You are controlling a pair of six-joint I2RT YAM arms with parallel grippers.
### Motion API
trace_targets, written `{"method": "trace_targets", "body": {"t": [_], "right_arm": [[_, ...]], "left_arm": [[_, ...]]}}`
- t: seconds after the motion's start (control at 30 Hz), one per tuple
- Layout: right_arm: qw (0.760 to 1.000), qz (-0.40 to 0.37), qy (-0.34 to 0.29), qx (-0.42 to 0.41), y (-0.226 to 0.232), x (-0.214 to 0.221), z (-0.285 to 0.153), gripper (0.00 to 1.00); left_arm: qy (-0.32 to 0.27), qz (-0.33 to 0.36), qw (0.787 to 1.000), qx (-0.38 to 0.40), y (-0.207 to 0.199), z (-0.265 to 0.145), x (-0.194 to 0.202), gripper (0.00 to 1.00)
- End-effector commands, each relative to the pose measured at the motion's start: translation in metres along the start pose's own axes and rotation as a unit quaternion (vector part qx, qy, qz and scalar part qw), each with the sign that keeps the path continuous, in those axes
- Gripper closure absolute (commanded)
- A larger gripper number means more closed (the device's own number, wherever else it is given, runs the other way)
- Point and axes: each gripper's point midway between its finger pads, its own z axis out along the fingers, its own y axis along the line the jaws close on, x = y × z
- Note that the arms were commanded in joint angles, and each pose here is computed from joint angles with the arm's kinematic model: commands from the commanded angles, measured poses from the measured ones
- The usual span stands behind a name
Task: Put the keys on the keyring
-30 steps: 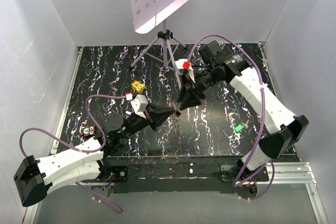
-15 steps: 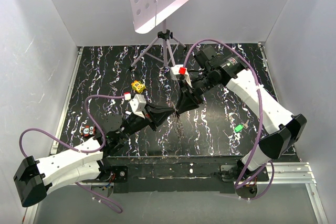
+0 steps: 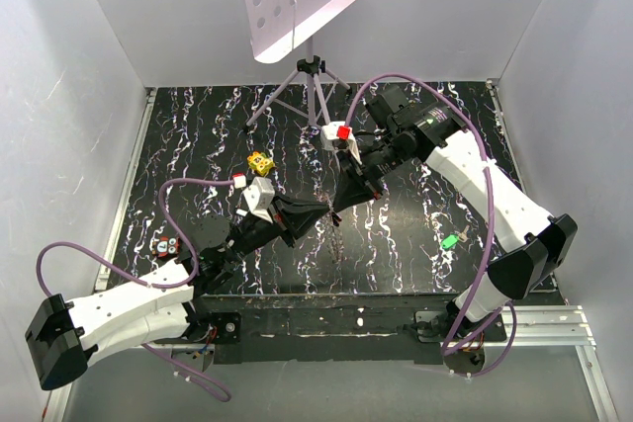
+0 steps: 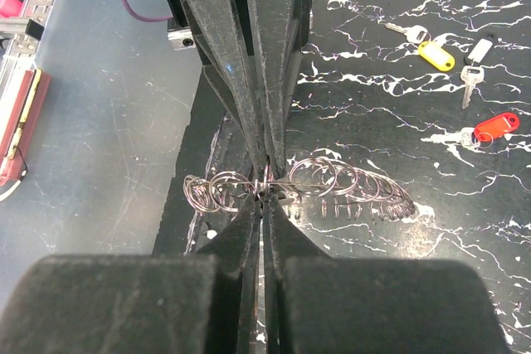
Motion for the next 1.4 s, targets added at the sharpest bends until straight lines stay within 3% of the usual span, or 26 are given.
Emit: {"method": "trace_targets", "body": {"t": [0.0,0.03,0.27,0.43,0.6,0.7,0.93,1.37], "right_arm": [[1.000,-0.005,-0.013,-0.014,0.012,-0.012,-0.002,0.99],[1.000,-0.004,-0.011,-0.014,0.012,-0.011,-0.003,0.99],[1.000,-0.007,0.006,-0.005,0.013,-0.006,-0.005,0.99],[0.999,-0.021,0.038,-0.004,0.016,0.003,-0.005,0.99],[0.994,-0.036,0.100,-0.020,0.020,0.016,-0.007,0.99],[0.990,-0.034,0.131,-0.025,0.017,0.022,-0.006,0.99],[0.986,-0.055,0.153,-0.026,0.021,0.029,-0.004,0.99],[0.986,-0.064,0.146,-0.040,0.030,0.031,0.003,0.99]], "left_arm": [[-0.021,-0.006,1.000,-0.002,-0.003,-0.001,-0.018,1.00],[-0.015,-0.007,1.000,-0.002,-0.004,-0.001,-0.017,1.00],[0.043,-0.009,0.999,-0.003,-0.009,-0.012,-0.011,0.42],[0.080,0.014,0.997,-0.015,-0.007,-0.023,-0.013,0.24],[0.167,0.065,0.983,0.038,-0.020,-0.030,-0.001,0.20],[0.218,0.085,0.969,0.079,-0.028,-0.026,0.010,0.24],[0.202,0.130,0.967,0.083,-0.020,-0.012,0.005,0.32],[0.194,0.182,0.963,0.045,0.008,-0.029,0.001,0.45]]}}
